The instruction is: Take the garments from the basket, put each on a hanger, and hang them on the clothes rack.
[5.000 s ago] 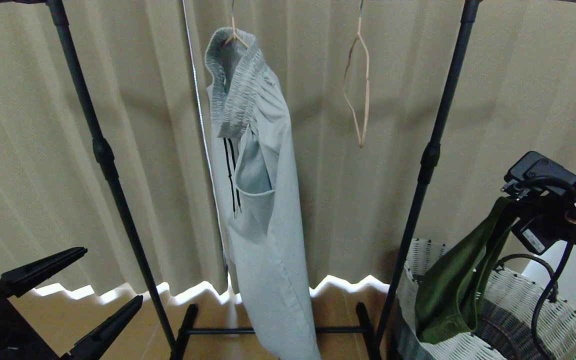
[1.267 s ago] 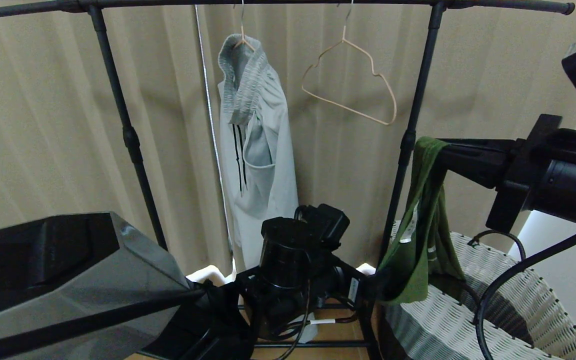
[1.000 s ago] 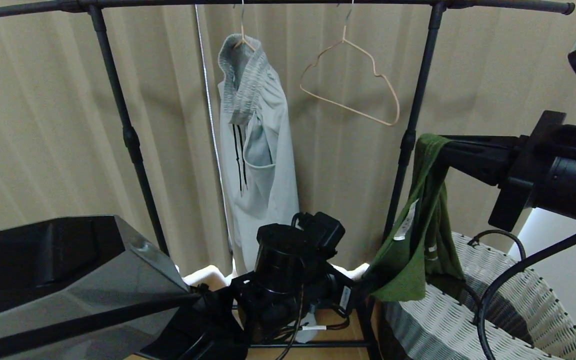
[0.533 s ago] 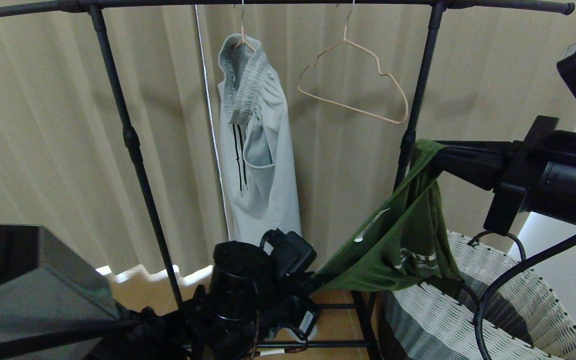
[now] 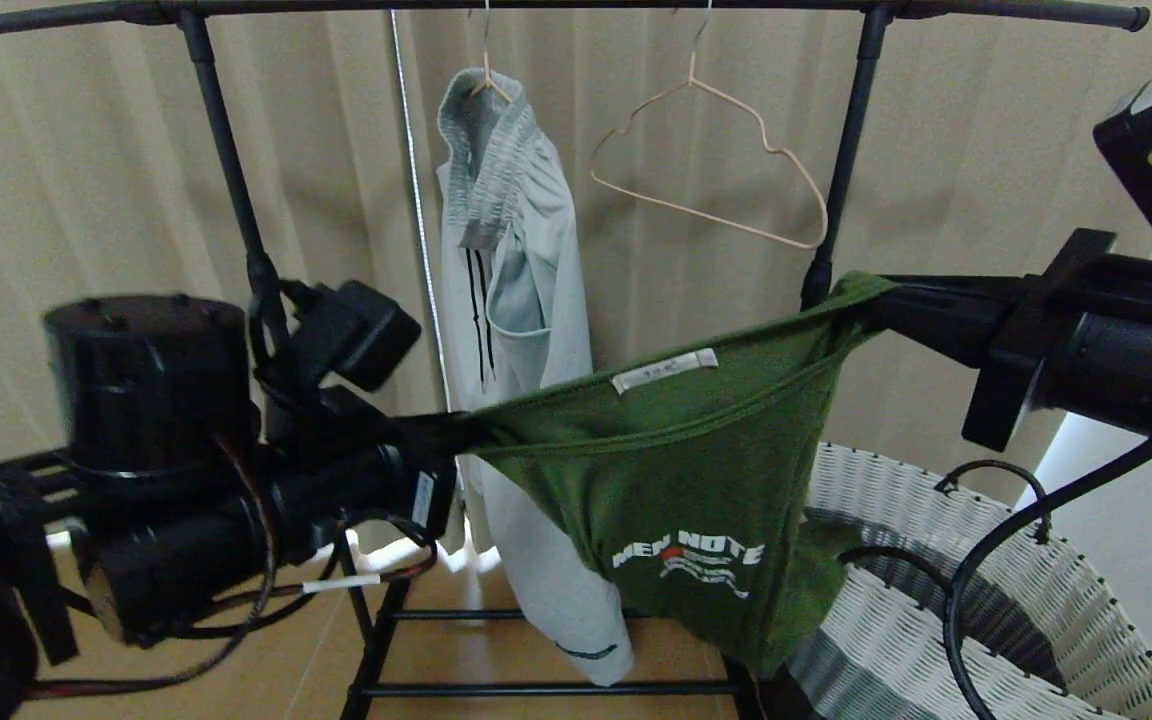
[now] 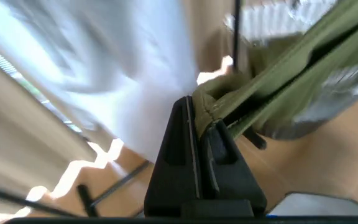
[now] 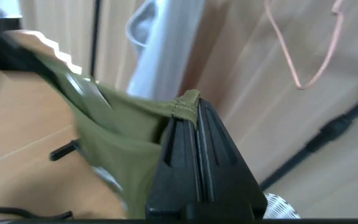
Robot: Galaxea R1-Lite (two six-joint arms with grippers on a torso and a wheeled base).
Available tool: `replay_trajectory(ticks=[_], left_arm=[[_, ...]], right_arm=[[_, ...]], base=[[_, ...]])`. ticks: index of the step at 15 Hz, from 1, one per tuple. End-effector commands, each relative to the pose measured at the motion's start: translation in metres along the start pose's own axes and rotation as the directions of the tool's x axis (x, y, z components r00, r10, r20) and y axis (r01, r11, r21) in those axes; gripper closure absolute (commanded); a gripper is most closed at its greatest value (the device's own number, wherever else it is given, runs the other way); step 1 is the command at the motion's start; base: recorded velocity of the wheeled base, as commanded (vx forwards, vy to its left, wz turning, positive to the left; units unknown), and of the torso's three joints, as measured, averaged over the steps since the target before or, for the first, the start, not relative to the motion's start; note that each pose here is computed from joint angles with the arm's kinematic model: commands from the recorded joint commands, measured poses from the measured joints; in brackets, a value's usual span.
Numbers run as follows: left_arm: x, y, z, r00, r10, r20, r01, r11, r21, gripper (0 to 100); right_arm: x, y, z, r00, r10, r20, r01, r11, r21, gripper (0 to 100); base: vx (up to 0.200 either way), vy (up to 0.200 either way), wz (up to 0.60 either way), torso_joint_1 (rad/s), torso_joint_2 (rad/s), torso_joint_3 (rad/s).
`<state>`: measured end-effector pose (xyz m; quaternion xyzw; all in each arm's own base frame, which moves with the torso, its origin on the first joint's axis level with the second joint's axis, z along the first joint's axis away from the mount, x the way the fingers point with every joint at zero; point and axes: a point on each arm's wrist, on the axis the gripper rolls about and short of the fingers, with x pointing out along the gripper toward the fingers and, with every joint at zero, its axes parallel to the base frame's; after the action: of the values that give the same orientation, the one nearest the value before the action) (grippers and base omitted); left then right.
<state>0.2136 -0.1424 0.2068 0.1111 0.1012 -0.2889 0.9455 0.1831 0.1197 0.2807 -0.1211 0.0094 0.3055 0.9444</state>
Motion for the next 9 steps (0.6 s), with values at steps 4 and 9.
replay_trajectory(ticks=[4,9], left_arm=[[-0.055,0.028,0.114,0.983,0.056,0.177,-0.055,0.998,-0.011,100],[-0.053,0.032,0.144,0.99,0.04,0.135,-0.04,0.999,-0.004,100]], right_arm=[[0.006,-0.027,0.019,0.993,-0.109,0.051,0.109,0.994,0.004,100],[0.017,-0.039,0.028,0.987,-0.144,0.071,0.143,0.99,0.016,100]], base=[[0.0,0.0,0.0,0.0,0.0,0.0],[0.0,0.0,0.0,0.0,0.0,0.0]])
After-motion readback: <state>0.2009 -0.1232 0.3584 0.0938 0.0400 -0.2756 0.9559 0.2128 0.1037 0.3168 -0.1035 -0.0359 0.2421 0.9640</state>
